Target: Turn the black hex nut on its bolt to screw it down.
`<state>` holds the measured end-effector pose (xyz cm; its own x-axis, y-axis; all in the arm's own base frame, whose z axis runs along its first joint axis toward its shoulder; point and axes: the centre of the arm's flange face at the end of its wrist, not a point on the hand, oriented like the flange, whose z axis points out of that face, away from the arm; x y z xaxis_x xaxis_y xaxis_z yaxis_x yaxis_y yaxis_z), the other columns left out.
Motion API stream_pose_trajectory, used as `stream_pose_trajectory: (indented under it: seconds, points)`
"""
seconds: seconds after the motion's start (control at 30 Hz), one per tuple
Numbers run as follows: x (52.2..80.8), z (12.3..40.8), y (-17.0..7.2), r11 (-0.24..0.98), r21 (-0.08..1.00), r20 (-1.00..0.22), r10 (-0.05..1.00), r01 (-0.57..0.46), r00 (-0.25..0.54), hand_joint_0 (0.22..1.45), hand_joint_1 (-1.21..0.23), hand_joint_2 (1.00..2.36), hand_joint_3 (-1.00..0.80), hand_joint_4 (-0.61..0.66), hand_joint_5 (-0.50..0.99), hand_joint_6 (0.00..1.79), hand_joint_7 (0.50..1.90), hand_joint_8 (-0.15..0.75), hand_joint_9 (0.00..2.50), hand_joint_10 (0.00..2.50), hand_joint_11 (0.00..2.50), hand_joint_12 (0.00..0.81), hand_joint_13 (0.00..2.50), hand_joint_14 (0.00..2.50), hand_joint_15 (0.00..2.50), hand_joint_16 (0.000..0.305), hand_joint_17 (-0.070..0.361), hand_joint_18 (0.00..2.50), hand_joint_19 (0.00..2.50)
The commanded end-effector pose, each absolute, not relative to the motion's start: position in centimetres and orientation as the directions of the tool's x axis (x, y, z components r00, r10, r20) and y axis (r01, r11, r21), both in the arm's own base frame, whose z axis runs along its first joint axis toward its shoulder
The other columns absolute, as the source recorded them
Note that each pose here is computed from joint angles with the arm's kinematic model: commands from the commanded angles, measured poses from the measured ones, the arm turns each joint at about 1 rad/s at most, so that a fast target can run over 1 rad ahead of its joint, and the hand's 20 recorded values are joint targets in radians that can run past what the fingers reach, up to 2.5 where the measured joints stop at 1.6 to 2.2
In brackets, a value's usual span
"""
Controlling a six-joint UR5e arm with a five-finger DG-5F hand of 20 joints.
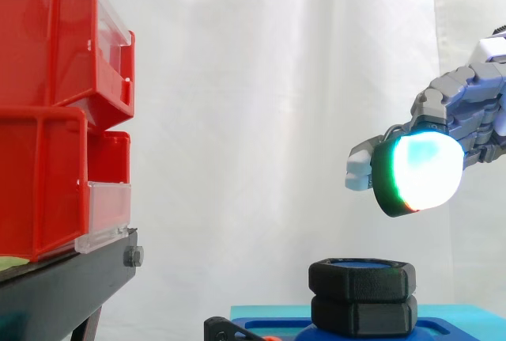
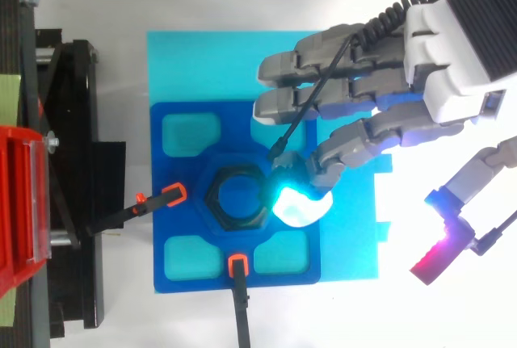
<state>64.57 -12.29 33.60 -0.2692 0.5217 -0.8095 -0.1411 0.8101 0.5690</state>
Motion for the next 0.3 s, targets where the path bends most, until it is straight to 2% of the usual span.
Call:
stream_pose_trajectory:
  seconds: [0.0, 0.27]
  points:
    - [64.57, 33.59, -12.27, 0.810, 0.569, -0.809, 0.522, -0.142, -0.270, 0.49, -0.49, 1.00, -0.50, 0.02, -0.30, 0.50, 0.62, 0.114, 0.15, 0.00, 0.00, 0.318, 0.00, 0.00, 0.00, 0.048, 0.108, 0.00, 0.19]
    - [64.58, 33.59, -12.28, 0.810, 0.569, -0.810, 0.522, -0.141, -0.269, 0.49, -0.49, 1.00, -0.50, 0.02, -0.30, 0.50, 0.63, 0.122, 0.15, 0.00, 0.00, 0.319, 0.00, 0.00, 0.00, 0.048, 0.108, 0.00, 0.19]
